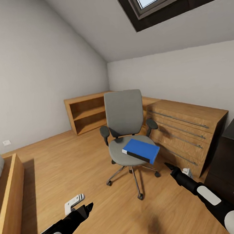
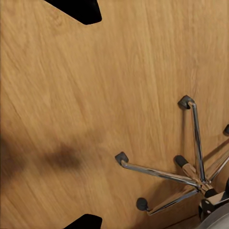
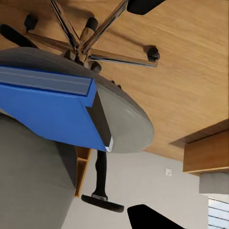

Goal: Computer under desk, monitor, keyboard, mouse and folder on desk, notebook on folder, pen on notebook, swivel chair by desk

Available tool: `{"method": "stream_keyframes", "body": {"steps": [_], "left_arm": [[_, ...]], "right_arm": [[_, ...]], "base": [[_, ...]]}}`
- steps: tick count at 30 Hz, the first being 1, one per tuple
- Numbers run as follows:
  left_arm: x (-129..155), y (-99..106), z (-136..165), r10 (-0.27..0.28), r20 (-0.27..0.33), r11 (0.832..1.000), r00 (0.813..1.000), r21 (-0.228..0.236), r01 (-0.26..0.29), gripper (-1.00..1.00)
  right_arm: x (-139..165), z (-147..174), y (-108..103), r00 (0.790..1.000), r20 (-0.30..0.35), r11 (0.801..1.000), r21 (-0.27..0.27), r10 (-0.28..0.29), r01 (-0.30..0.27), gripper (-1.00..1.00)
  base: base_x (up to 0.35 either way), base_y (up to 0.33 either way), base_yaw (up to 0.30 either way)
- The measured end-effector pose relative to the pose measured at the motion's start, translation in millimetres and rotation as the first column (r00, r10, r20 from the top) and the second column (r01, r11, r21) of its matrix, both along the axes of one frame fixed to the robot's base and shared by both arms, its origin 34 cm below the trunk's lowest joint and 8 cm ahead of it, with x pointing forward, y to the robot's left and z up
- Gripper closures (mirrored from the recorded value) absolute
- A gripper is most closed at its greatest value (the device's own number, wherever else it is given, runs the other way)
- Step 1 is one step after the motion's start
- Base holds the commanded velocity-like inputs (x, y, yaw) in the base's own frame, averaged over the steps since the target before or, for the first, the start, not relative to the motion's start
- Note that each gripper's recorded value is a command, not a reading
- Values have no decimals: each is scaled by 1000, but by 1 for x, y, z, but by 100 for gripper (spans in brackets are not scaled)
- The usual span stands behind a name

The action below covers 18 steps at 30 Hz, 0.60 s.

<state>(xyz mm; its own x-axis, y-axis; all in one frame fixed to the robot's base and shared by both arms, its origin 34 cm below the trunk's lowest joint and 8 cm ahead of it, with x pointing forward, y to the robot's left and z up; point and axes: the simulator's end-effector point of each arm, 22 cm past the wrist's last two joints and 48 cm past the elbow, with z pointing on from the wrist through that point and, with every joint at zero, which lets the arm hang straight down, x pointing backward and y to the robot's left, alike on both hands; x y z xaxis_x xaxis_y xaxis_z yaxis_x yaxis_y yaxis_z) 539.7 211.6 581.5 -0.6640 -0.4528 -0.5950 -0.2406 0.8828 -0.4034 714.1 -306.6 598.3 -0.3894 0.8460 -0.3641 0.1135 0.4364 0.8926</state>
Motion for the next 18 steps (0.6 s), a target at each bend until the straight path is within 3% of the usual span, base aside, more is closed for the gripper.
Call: {"method": "stream_keyframes", "body": {"steps": [3,6,18], "left_arm": [[-1,0,-6,0,0,1000,1000,1,0,-100],[-3,0,-13,-1,1,1000,1000,3,1,-100],[-9,3,-40,8,-6,1000,1000,15,-8,-100]], "right_arm": [[1,-5,0,1000,9,1000,-1,-13,13,-100],[7,-4,-5,995,66,996,-37,-81,84,-100],[4,-32,-7,990,68,991,-51,-120,124,-100]], "base": [[0,0,0],[0,0,0],[0,0,0]]}}
